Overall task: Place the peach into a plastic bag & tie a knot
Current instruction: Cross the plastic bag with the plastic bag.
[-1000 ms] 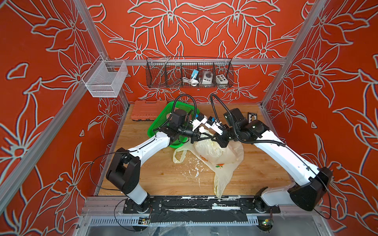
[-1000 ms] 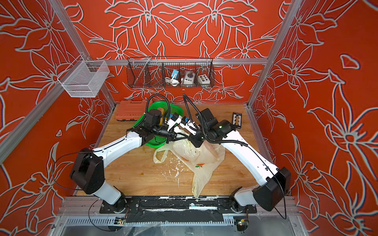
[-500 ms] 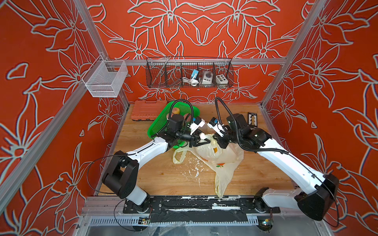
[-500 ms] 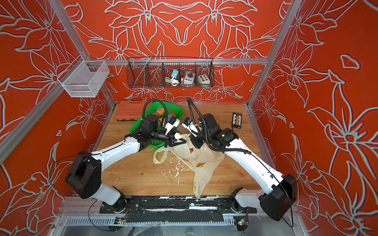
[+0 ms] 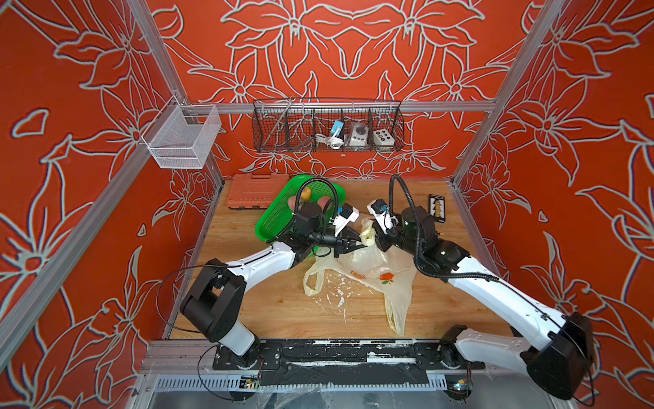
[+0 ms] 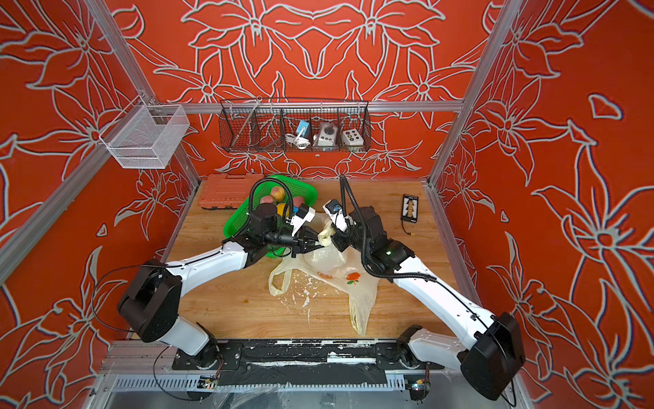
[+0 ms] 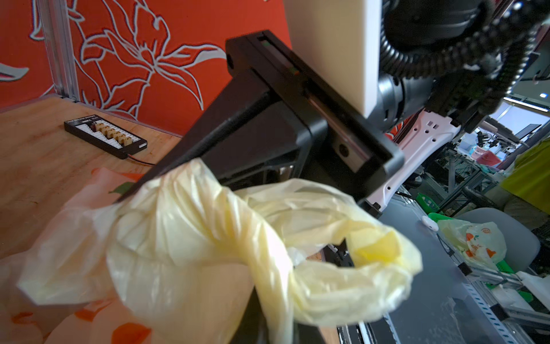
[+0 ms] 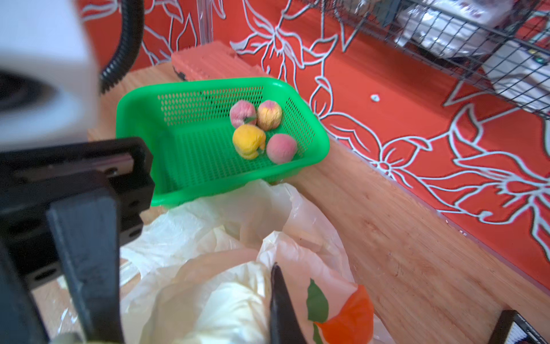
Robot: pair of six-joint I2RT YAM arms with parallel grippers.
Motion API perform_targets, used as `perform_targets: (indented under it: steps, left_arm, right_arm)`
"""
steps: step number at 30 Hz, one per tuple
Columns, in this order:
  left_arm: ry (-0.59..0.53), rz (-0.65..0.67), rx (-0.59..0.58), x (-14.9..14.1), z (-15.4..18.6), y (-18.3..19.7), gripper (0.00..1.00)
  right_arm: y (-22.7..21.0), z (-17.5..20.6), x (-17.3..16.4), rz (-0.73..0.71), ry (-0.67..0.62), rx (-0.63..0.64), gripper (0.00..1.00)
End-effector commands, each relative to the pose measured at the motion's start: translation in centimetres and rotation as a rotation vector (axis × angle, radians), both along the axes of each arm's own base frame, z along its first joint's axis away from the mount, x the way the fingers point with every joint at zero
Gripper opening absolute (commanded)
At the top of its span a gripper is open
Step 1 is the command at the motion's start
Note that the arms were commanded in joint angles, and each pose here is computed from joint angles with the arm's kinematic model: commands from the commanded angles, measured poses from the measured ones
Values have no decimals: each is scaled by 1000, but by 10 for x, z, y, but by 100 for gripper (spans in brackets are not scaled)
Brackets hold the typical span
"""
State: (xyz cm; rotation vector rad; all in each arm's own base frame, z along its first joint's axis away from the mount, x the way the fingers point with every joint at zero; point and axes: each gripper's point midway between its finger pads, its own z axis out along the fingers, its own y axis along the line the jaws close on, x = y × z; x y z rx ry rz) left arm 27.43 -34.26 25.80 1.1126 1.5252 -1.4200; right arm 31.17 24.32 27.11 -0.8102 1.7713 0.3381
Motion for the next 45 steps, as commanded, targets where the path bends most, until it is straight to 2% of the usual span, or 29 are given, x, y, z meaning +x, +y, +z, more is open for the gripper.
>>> perform_targets:
  steps: [1,4,6,9,12,15,17,20,23,29,33,37,41,45]
  left_arm:
    - [4,-32,-25,-7,2,-7,14]
    - [-28,-12,10,-10,-3,-2,20]
    - [-28,3,-1,-7,-3,-2,18]
    - [-1,-20,-80,-4,8,-17,12]
    - [-18,-79,-107,-19,14,-39,10]
    - [-3,-110,-100,-30,8,-48,11]
    - [8,-94,-93,-31,1,-40,17]
    - [31,-46,-60,-28,-8,-17,34]
    - [40,-3,-54,-23,2,3,45]
    - [23,77,-66,-3,30,39,47]
    - [29,171,-50,30,34,46,46]
    - [57,160,-64,51,24,29,46]
    - [21,68,-97,34,14,-2,46]
    - [7,25,-200,33,23,-29,42]
  right_arm:
    - [0,51,9,-41,-163,210,0]
    - [-3,48,6,-39,-167,206,0]
    - [-8,52,6,-57,-190,256,0]
    - [-8,58,7,-59,-236,357,0]
    - [-10,67,6,-56,-301,448,0]
    - [-8,68,3,-32,-325,451,0]
    - [-12,64,0,-21,-332,462,0]
    - [-19,56,-5,18,-310,487,0]
    - [-19,51,-10,67,-291,492,0]
    - [-11,44,-17,132,-278,448,0]
    - [-6,40,-19,165,-270,424,0]
    - [0,44,-17,198,-275,435,0]
    - [9,55,-7,227,-296,474,0]
    - [16,69,4,247,-317,579,0]
